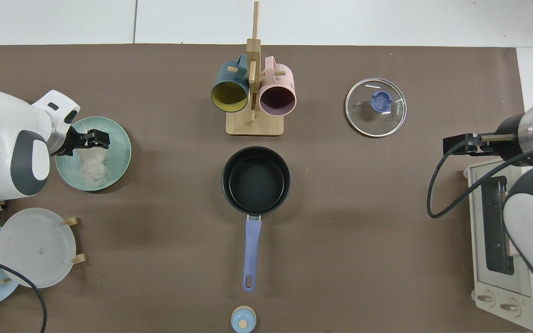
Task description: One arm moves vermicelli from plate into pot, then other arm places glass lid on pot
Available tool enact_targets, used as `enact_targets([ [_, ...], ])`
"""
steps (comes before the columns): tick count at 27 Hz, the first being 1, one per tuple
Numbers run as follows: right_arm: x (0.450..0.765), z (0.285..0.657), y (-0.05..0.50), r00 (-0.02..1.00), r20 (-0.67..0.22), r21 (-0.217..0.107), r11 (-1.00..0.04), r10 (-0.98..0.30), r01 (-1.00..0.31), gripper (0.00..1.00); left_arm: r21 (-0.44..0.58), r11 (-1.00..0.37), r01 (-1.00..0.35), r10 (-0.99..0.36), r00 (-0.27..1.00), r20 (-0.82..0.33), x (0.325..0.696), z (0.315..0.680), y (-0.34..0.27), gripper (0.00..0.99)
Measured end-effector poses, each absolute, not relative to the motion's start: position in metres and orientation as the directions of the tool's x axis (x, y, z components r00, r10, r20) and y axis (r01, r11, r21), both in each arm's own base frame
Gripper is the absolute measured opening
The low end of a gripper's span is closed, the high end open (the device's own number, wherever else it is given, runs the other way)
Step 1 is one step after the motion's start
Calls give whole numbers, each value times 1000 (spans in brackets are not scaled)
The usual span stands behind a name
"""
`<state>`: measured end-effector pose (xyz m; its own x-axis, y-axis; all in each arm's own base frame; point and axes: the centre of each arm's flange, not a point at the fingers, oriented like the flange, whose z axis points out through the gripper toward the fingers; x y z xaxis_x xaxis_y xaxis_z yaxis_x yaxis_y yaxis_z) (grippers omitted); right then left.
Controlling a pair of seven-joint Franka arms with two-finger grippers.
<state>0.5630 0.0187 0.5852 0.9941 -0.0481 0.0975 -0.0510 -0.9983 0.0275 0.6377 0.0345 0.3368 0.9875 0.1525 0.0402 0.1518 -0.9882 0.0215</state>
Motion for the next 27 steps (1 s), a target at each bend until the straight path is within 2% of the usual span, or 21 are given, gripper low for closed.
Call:
enact_targets([
  [14, 563, 585, 19, 994, 98, 27, -998, -48, -51, 1000, 22, -987, 161, 162, 986, 49, 631, 321, 35, 969],
  [17, 563, 585, 19, 994, 98, 27, -998, -48, -51, 1000, 22, -987, 162, 163, 985, 50, 631, 321, 35, 877],
  [18, 563, 585, 19, 994, 98, 27, -998, -48, -51, 1000, 22, -987, 162, 163, 985, 50, 631, 321, 35, 819],
  [19, 563, 585, 19, 994, 98, 27, -998, -48, -51, 1000, 22, -987, 162, 163, 985, 50, 631, 321, 35, 692],
  [22, 563, 585, 19, 994, 98, 27, -998, -48, -51, 1000, 22, -987, 160, 161, 986, 51, 631, 321, 34, 568],
  [23, 563, 585, 19, 994, 98, 27, -998, -48, -51, 1000, 23, -987, 160, 161, 986, 52, 631, 322, 33, 485],
  [27, 563, 585, 19, 994, 98, 27, -998, -48, -51, 1000, 23, -987, 159, 160, 986, 55, 631, 323, 33, 432],
])
